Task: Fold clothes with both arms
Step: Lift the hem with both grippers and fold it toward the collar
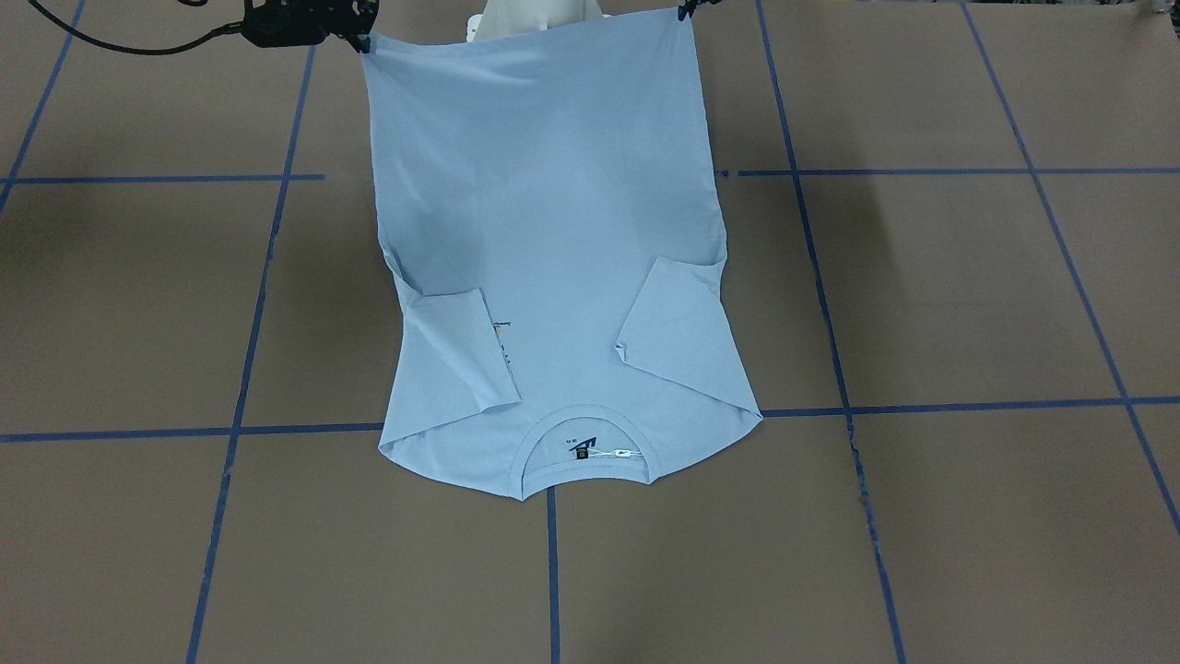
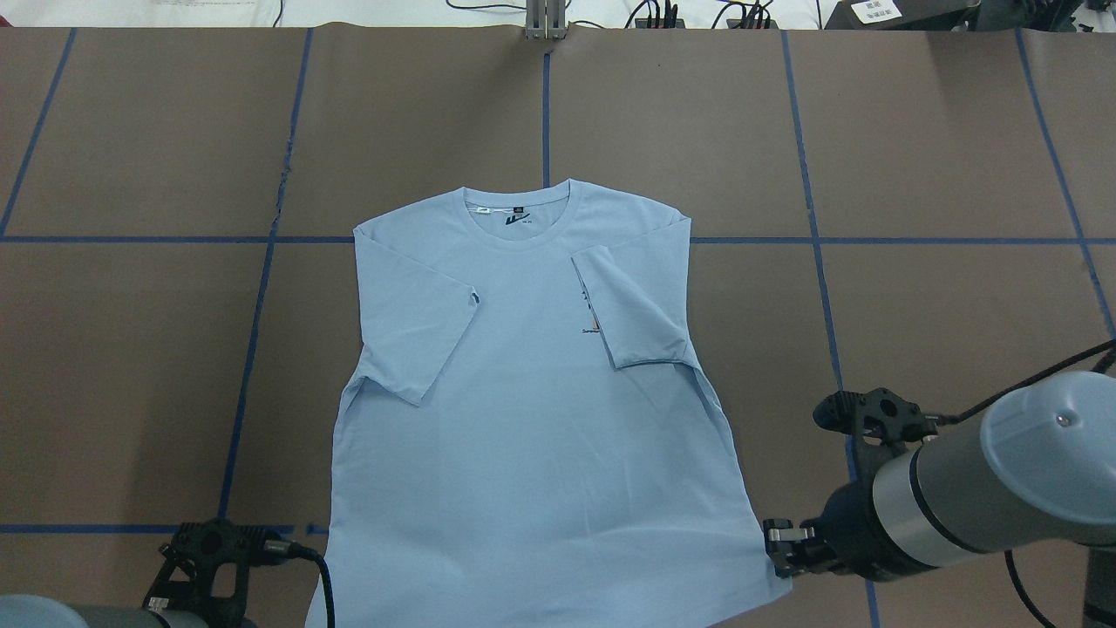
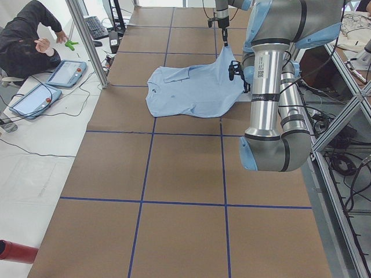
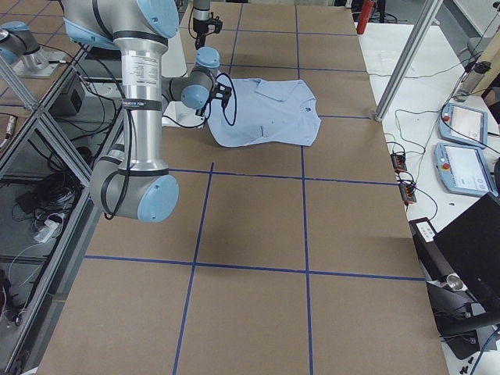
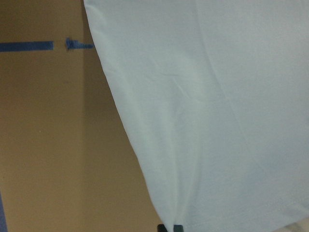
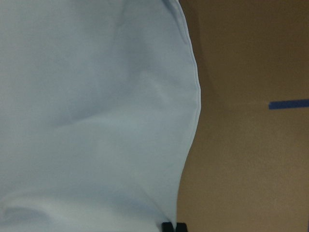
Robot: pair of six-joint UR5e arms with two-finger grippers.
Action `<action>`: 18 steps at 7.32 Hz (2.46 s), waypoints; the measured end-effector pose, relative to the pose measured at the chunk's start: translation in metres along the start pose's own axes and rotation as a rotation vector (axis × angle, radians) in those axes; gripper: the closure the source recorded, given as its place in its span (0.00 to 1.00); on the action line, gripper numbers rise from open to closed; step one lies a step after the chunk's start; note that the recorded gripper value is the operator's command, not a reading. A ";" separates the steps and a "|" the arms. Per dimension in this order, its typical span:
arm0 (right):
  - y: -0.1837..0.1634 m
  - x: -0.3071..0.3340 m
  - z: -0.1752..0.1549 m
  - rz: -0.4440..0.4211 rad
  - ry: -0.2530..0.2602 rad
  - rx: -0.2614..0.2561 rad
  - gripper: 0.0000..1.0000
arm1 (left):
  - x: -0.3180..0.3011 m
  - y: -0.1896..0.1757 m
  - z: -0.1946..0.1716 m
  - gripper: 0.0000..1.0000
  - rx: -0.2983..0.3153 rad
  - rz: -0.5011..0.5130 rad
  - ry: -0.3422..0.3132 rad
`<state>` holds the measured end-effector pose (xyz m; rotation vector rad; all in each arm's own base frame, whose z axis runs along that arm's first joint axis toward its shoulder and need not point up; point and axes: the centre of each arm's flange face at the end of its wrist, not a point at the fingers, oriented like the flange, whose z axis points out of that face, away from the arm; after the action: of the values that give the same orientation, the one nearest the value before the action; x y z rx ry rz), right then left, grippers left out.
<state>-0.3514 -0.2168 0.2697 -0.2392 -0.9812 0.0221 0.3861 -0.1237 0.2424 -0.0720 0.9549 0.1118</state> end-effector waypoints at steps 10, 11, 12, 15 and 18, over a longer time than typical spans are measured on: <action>-0.268 -0.065 -0.043 0.044 -0.001 0.351 1.00 | -0.066 -0.310 -0.027 1.00 0.316 -0.032 -0.189; -0.291 -0.072 -0.042 0.056 0.007 0.362 1.00 | -0.065 -0.328 -0.020 1.00 0.315 -0.036 -0.203; -0.313 -0.076 -0.036 0.063 0.008 0.371 1.00 | -0.065 -0.346 -0.011 1.00 0.318 -0.043 -0.213; -0.378 -0.078 -0.002 0.073 0.006 0.389 1.00 | -0.082 -0.398 0.021 1.00 0.349 -0.058 -0.207; -0.395 -0.075 0.012 0.083 0.024 0.388 1.00 | -0.083 -0.441 0.045 1.00 0.367 -0.076 -0.203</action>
<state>-0.4386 -0.6089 0.2975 0.0762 -0.9223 0.2824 0.4307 -0.5610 0.3416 0.2376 0.7557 -0.1248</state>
